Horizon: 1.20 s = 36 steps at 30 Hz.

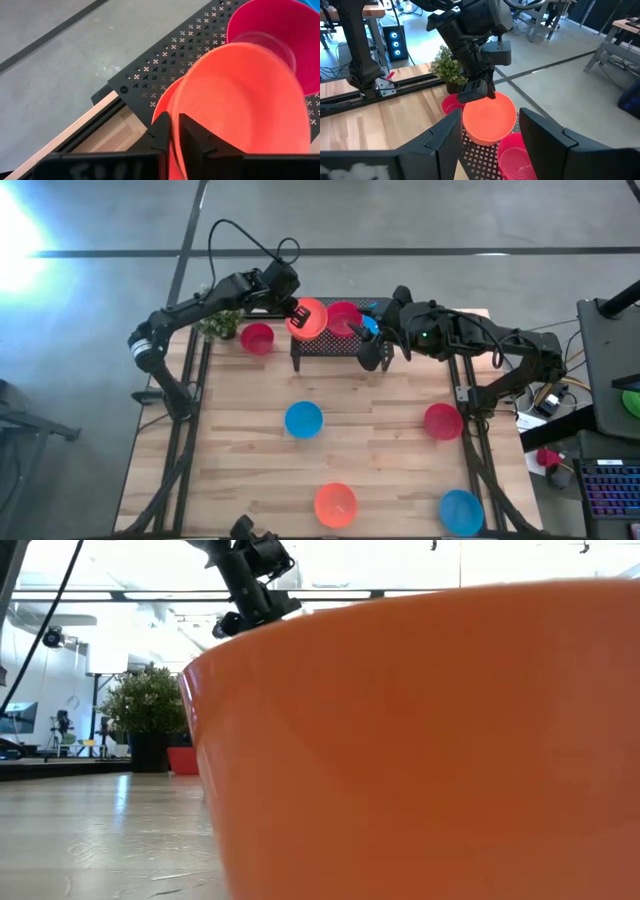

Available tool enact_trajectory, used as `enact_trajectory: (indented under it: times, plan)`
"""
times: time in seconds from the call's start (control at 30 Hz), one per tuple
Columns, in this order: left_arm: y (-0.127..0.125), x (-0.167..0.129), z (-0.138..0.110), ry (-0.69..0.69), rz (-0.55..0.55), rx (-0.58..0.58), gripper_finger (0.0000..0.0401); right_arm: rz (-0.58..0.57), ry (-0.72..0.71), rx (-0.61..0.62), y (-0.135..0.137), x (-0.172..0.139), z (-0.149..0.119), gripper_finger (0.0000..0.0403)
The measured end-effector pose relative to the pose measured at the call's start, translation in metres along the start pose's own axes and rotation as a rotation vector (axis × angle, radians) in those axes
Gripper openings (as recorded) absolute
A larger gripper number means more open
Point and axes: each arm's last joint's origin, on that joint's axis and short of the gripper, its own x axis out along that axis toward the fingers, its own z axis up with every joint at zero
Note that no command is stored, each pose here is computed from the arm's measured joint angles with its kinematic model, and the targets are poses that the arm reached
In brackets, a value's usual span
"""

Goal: Pick & Place Mini bowls
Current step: Stack the top orange bowl on top of the orange bowl on the shelf, then stack the bottom red bowl on top of the red bowl on the shelf

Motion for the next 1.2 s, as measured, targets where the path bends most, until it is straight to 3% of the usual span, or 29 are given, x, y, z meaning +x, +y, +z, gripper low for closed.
enact_trajectory:
  times: [0.27, 0.63, 0.97, 1.2]
  plan:
    - [0.000, 0.000, 0.000, 0.000, 0.000, 0.003, 0.0076, 0.000, 0.000, 0.000, 0.000, 0.000, 0.000, 0.0194]
    - [0.000, -0.009, 0.006, -0.035, -0.006, 0.066, 0.0078, -0.003, -0.001, 0.003, 0.000, 0.000, 0.000, 0.0194]
    - [0.001, -0.049, 0.028, -0.115, -0.031, 0.050, 0.0078, -0.002, -0.004, -0.004, -0.001, -0.002, 0.001, 0.0189]
    - [-0.004, -0.093, 0.030, -0.204, -0.059, 0.057, 0.0067, -0.001, -0.015, 0.001, -0.006, -0.011, 0.003, 0.0148]
